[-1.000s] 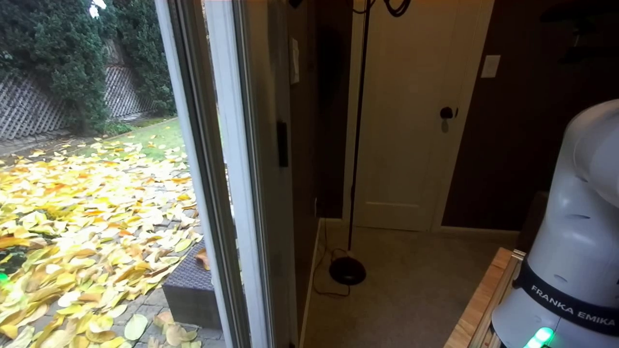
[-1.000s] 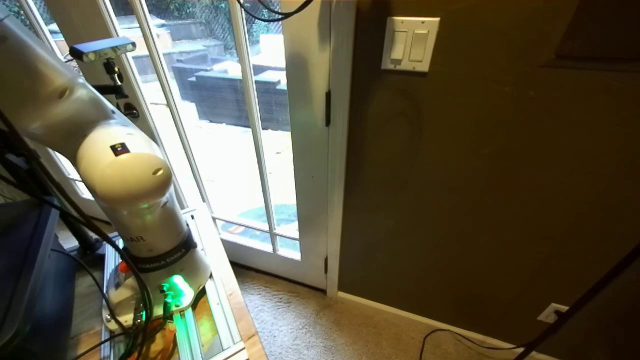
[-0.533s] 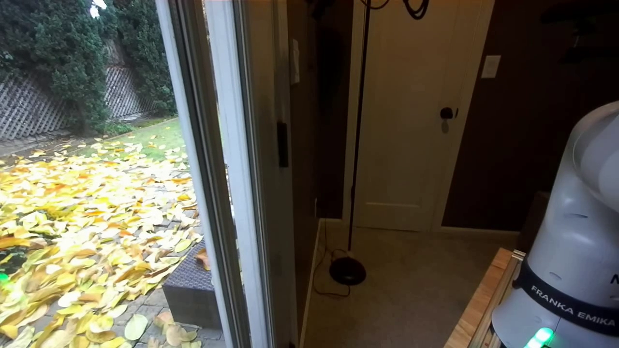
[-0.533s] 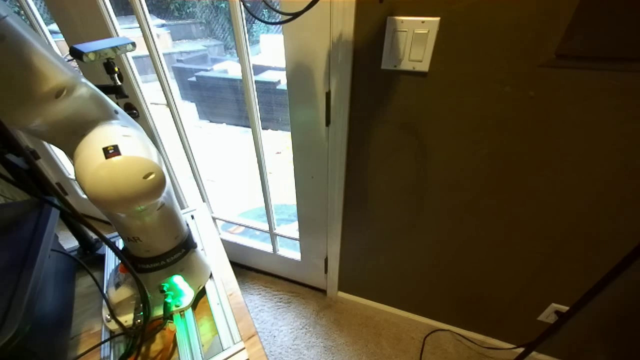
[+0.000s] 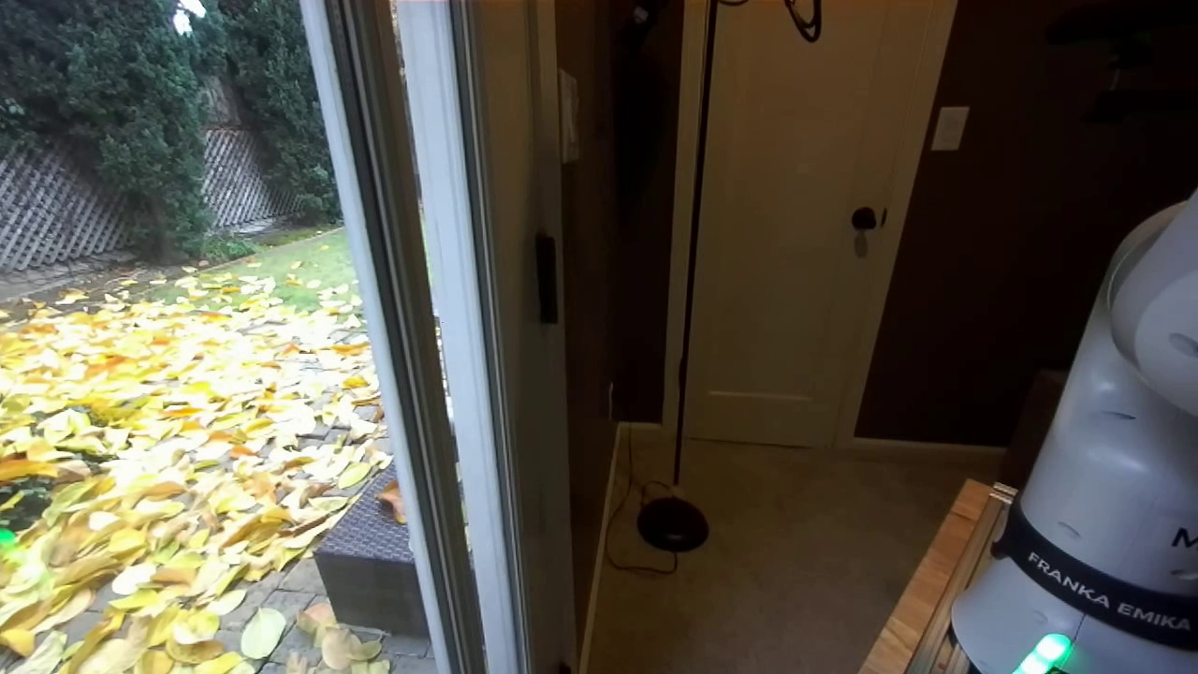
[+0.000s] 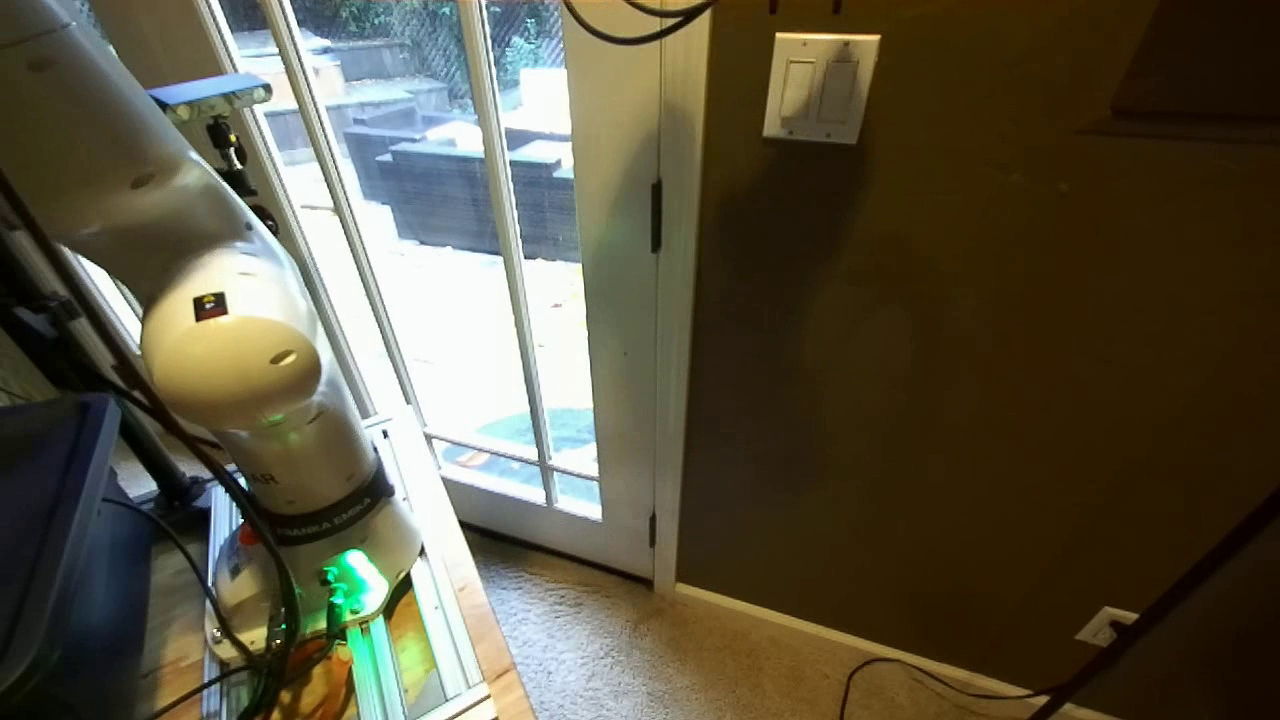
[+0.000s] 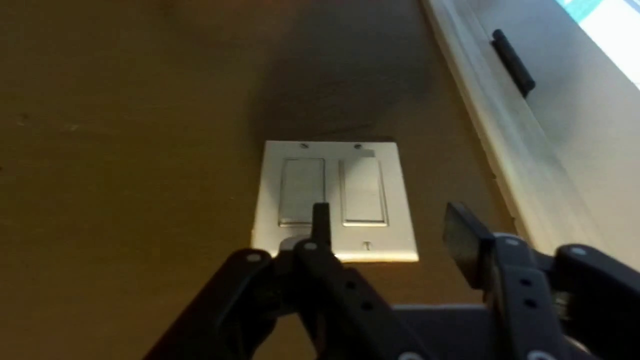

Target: Turn off the light switch on the right.

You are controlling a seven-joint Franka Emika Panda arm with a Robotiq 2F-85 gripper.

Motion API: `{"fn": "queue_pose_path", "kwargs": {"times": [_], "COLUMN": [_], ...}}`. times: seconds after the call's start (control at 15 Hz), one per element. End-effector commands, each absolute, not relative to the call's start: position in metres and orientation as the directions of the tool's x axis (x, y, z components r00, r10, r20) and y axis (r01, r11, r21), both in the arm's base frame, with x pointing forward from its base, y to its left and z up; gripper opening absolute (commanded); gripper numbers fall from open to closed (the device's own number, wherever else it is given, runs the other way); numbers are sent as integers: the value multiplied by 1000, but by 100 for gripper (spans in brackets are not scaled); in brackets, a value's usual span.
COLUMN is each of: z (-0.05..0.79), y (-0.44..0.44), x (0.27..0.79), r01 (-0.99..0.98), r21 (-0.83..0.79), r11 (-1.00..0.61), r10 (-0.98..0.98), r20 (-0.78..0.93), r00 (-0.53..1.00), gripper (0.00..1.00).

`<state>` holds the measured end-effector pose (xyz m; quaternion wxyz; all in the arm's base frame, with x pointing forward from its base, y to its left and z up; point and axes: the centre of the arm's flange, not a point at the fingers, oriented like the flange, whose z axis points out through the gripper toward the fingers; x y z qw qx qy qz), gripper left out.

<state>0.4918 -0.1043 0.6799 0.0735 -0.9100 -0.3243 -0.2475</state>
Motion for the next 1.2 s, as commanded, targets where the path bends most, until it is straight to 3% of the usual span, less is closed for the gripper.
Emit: {"fn": "queue_pose_path", "kwargs": {"times": [0.0,0.2,0.33,1.13], "z": [673,653,636,599], "y": [-133,-143,-144,-102], "x": [529,542,547,557], "r01": [632,612,595,632], "r21": [78,69,44,-70], "r11": [-771,-788,-802,-772], "r10": [580,555,534,497], "r20": [497,509,499,555], "r00": [646,657,682,667], "gripper": [32,9,0,0]}}
